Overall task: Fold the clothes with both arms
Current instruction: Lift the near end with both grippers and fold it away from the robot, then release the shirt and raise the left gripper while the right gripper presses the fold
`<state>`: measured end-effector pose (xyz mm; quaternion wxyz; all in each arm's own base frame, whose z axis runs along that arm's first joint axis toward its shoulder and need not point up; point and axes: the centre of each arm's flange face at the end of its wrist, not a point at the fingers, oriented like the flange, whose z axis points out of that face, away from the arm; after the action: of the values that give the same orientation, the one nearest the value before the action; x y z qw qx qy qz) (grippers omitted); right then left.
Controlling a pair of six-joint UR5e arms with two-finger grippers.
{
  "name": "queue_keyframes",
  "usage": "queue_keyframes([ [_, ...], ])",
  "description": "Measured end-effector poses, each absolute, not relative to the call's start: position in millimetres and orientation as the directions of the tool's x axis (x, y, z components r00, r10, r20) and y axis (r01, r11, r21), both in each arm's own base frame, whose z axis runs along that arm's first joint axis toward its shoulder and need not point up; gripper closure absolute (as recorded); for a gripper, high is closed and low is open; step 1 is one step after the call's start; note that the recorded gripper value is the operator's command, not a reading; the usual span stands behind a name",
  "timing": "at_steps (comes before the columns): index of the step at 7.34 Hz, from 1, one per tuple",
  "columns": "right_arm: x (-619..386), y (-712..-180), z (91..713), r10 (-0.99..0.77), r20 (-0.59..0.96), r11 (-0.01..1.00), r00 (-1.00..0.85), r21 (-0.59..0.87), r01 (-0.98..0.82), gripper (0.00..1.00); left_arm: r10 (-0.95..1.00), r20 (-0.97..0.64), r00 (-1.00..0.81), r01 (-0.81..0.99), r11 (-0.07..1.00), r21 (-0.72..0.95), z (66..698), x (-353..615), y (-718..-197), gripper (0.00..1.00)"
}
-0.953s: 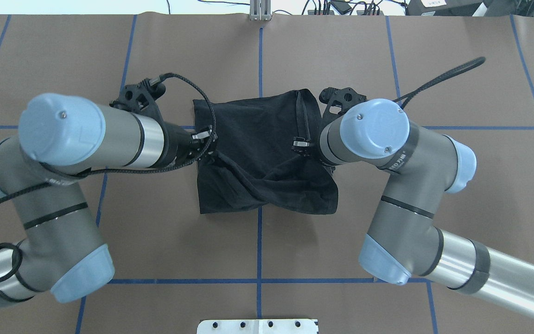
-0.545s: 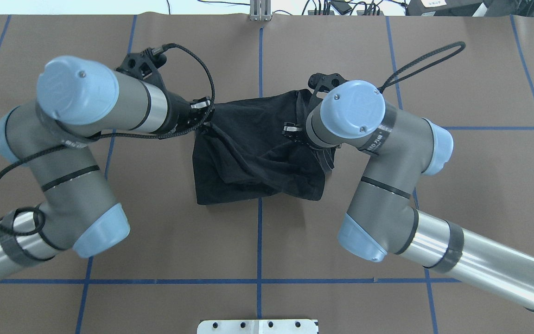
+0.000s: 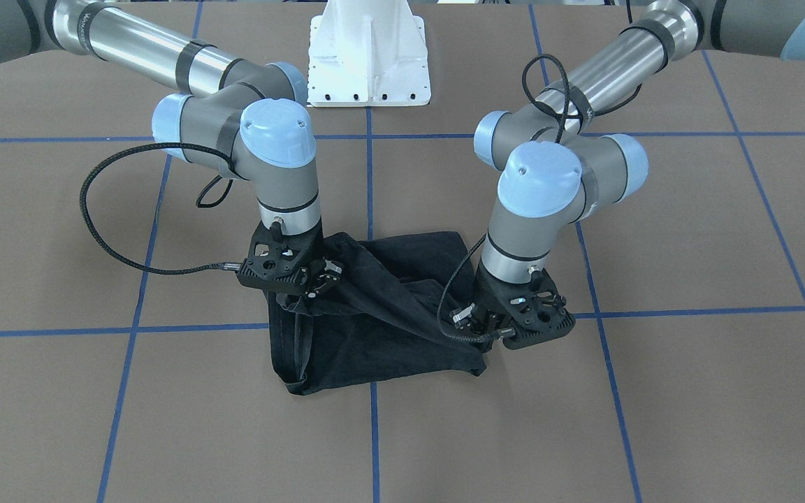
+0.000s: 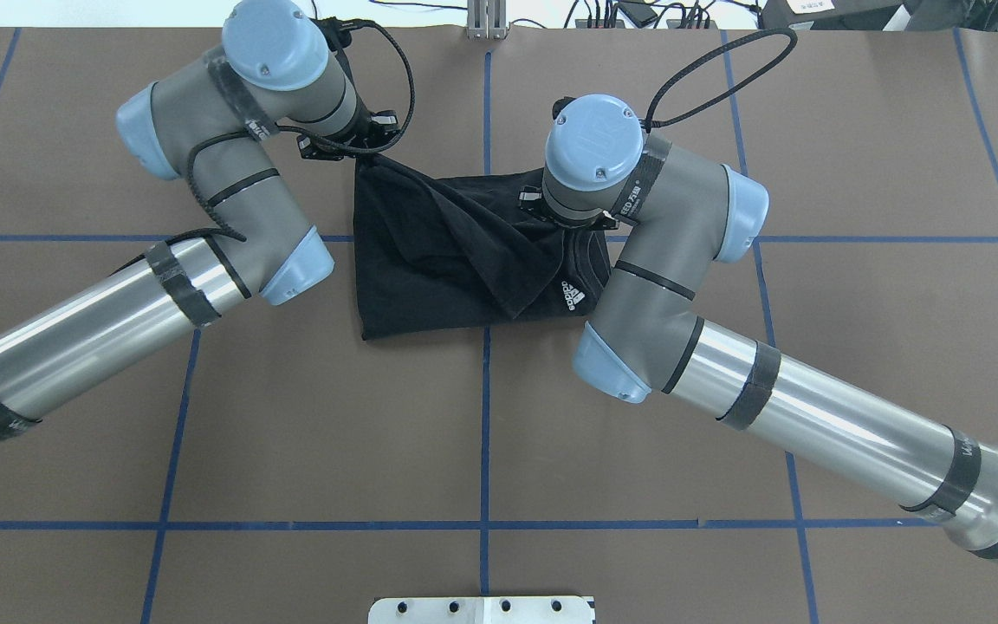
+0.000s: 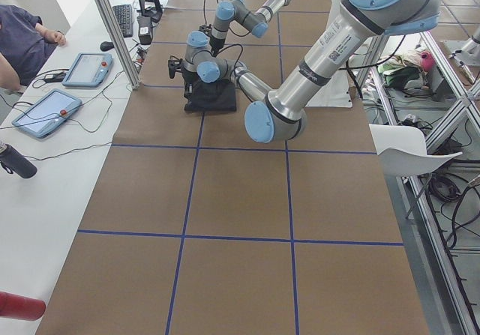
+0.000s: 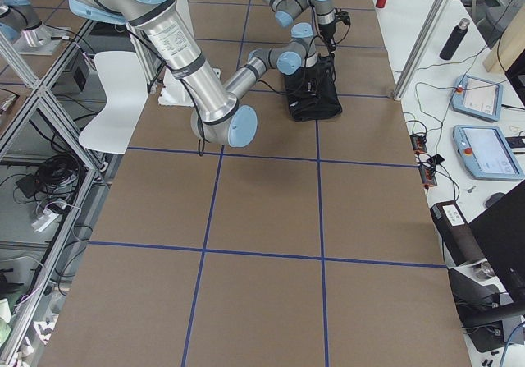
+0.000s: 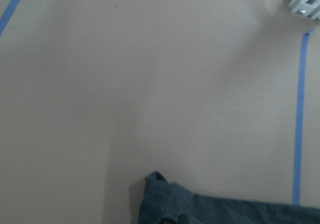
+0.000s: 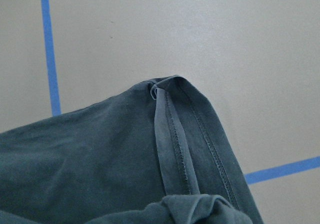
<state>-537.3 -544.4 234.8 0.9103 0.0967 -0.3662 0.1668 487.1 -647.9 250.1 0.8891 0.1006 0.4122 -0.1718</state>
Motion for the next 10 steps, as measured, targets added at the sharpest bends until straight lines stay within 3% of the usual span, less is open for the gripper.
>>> queue_keyframes([
  [1,-540,-547,239,0.232,0.691,0.927,0.685,0.056,-0.371,1.00,-0.200,-0.760,0.618,0.373,0.926,0.060,262,496,-666,1.00],
  [2,-542,-549,243,0.230,0.683,0.929,0.693,0.059,-0.366,1.00,-0.182,-0.758,0.626,0.363,0.929,0.077,272,503,-677,0.58],
  [3,-544,-550,247,0.226,0.677,0.931,0.701,0.062,-0.361,0.52,-0.173,-0.762,0.624,0.361,0.929,0.085,272,507,-684,0.01],
  [4,-545,-552,250,0.224,0.674,0.931,0.703,0.064,-0.358,0.01,-0.169,-0.768,0.618,0.363,0.928,0.087,264,510,-689,0.00],
  [8,-506,-585,217,0.208,0.744,0.952,0.635,-0.004,-0.307,0.00,-0.035,-0.833,0.551,0.263,0.955,0.134,239,453,-706,0.00],
  [10,-514,-570,191,0.181,0.760,0.964,0.624,-0.011,-0.266,0.00,0.119,-0.811,0.573,0.152,0.957,0.247,291,415,-683,0.00],
])
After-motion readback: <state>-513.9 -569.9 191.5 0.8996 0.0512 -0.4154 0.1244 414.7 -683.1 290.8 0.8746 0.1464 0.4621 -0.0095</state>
